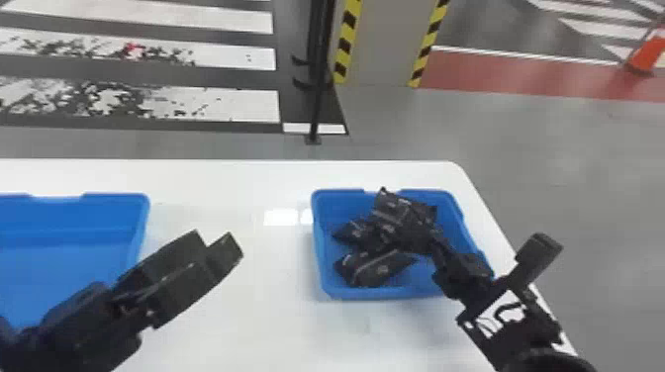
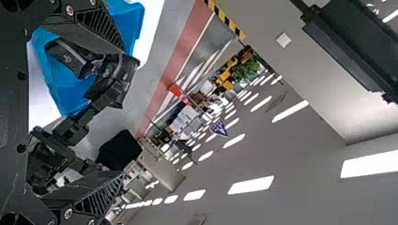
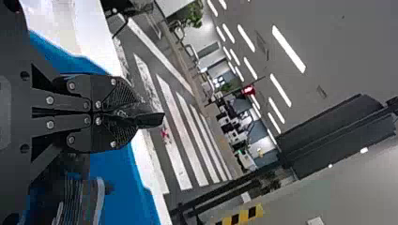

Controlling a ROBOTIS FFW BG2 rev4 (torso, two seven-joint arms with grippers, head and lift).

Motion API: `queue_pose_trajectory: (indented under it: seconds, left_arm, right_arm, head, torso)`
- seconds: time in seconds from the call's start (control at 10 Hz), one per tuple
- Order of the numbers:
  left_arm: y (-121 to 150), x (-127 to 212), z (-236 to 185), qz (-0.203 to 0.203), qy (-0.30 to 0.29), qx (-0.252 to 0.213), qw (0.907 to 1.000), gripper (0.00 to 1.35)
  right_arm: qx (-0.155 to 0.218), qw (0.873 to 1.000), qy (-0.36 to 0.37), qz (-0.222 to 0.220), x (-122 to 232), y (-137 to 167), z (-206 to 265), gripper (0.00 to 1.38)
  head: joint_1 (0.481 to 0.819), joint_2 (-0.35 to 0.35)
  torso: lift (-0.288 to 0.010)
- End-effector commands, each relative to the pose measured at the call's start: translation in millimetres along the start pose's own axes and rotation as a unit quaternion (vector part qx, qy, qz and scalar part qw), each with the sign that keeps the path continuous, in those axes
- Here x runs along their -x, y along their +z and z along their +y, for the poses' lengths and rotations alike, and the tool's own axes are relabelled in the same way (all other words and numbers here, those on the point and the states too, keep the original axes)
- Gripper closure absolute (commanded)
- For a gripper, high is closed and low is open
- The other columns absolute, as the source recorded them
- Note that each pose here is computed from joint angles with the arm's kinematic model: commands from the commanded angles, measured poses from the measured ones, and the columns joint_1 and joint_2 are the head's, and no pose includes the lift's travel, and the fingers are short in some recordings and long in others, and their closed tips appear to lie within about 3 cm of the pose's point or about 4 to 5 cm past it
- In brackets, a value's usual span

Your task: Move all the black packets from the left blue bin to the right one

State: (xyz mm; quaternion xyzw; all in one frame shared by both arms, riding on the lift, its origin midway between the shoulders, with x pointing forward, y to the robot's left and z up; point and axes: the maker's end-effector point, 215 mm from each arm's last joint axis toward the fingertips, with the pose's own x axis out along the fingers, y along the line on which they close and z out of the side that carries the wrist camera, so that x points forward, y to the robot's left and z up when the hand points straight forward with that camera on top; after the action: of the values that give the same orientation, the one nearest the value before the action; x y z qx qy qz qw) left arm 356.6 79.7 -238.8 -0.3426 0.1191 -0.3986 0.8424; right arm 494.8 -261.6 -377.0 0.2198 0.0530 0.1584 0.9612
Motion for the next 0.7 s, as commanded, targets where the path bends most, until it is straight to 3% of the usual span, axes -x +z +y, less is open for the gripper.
queue_pose_trajectory:
  seconds: [0.0, 0.1, 0.2, 0.4, 0.6]
  left_arm:
    - [11.1, 16.0, 2.3, -0.027, 0.029, -0.038, 0.9985, 0.13]
    - [20.3, 32.2, 11.5, -0.045, 0.060, -0.065, 0.9950, 0.13]
    - [32.3, 55.4, 28.1, -0.061, 0.106, -0.101, 0.9874, 0.13]
    - [39.5, 108.1, 67.4, -0.062, 0.206, -0.150, 0.9650, 0.13]
    - [47.1, 134.2, 75.0, -0.069, 0.248, -0.203, 0.9449, 0.13]
  right_arm:
    - [0.024, 0.999, -0.041, 0.003, 12.4, 4.6, -34.9, 0.89]
    - [0.039, 0.997, -0.061, 0.003, 27.1, 7.5, -42.1, 0.54]
    - [0.076, 0.993, -0.086, 0.005, 47.3, 15.8, -41.2, 0.35]
    - [0.113, 0.988, -0.104, -0.004, 81.4, 23.6, -19.6, 0.17]
    - [0.159, 0.983, -0.094, -0.006, 110.8, 32.8, 25.9, 0.15]
  head:
    - [0.695, -0.221]
    - [0.695, -0.250]
    - [0.695, -0.258]
    - [0.695, -0.223]
    - [0.695, -0.161]
  torso:
    - [-0.154]
    - [-0.154]
    - [-0.154]
    - [-0.154]
    - [-0.154]
